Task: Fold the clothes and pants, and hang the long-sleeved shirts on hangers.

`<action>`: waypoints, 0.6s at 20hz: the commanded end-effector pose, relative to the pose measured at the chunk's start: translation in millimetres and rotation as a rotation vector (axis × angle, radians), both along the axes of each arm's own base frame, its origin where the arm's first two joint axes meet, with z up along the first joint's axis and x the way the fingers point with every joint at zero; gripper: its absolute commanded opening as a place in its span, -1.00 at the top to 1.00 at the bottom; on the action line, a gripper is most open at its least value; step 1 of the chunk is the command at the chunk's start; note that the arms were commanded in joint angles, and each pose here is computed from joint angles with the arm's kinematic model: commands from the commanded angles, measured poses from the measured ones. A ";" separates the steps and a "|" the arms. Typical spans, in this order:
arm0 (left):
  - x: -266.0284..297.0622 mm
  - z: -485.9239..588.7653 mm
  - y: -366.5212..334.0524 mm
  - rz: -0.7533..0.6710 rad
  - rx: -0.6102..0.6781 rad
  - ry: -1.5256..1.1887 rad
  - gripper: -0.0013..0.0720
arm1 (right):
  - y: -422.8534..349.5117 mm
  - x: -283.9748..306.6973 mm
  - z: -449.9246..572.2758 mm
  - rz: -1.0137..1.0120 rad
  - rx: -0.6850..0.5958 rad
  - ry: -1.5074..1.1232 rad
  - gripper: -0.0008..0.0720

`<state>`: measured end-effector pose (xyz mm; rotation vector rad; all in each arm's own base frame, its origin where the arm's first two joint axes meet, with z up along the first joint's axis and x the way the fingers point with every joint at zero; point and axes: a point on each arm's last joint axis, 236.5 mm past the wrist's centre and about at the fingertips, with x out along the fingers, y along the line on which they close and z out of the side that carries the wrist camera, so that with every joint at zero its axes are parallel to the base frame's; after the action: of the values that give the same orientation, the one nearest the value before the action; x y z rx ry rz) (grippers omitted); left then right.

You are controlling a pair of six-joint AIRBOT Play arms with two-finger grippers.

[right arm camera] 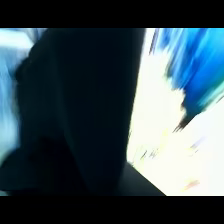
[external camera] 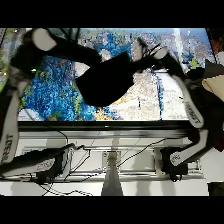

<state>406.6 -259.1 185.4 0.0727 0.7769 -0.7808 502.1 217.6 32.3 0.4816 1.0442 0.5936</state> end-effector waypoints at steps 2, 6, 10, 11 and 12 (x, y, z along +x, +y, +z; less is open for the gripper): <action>-9.8 83.0 50.6 0.105 -0.029 -0.214 0.94 | -116.0 14.1 141.4 -0.250 -0.059 -0.283 0.94; -42.4 137.9 70.6 0.131 -0.069 -0.338 0.94 | -256.4 -42.5 206.6 -0.574 -0.215 -0.305 0.94; -65.9 163.6 82.1 0.140 -0.065 -0.409 0.94 | -406.7 -151.8 234.2 -0.986 -0.446 -0.222 0.94; -69.3 167.5 84.7 0.143 -0.062 -0.422 0.94 | -436.7 -183.0 238.3 -1.083 -0.499 -0.195 0.94; -70.7 169.3 87.1 0.148 -0.054 -0.432 0.94 | -462.6 -217.1 238.2 -1.175 -0.544 -0.146 0.94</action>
<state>347.1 -182.2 341.0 0.1061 0.3860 -0.6416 382.8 -164.4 260.7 0.4583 0.5829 -0.3211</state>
